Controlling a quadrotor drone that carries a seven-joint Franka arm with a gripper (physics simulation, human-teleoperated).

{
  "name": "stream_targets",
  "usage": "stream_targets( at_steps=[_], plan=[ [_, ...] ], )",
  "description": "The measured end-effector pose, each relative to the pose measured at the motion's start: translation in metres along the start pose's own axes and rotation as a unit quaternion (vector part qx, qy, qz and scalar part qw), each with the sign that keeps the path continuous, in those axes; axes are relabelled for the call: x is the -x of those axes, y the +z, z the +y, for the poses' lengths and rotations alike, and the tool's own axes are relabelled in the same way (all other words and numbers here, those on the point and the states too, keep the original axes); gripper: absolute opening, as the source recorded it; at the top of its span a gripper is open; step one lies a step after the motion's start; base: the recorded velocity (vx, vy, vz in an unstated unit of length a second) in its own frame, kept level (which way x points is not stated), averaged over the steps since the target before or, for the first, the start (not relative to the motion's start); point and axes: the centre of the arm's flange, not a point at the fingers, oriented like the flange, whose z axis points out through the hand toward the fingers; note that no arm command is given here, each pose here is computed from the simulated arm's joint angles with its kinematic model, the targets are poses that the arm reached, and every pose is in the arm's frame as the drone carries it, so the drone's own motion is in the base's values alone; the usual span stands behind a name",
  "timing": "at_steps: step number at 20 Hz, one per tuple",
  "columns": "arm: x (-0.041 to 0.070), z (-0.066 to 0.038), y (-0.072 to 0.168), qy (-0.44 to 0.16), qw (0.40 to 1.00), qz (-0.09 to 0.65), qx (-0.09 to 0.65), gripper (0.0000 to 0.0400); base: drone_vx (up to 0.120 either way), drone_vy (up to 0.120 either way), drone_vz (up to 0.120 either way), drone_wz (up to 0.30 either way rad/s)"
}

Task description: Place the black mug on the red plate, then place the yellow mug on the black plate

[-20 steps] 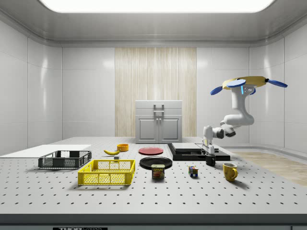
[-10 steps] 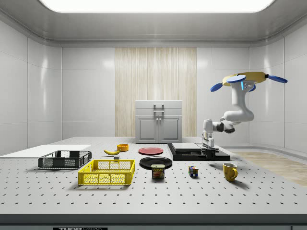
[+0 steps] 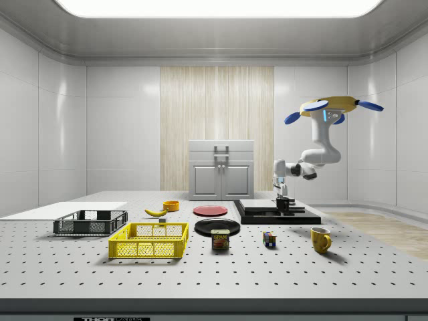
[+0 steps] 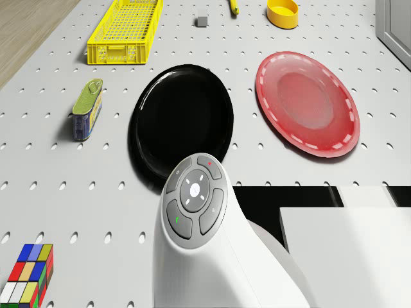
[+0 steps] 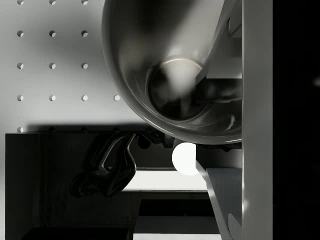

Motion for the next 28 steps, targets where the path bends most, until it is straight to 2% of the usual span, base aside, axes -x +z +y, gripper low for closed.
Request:
stream_targets(
  at_steps=[28],
  plan=[
    [0.0,0.0,-0.0008,0.0,1.0,0.0,0.0,0.011,0.12,-0.12,0.0,0.0]
  ],
)
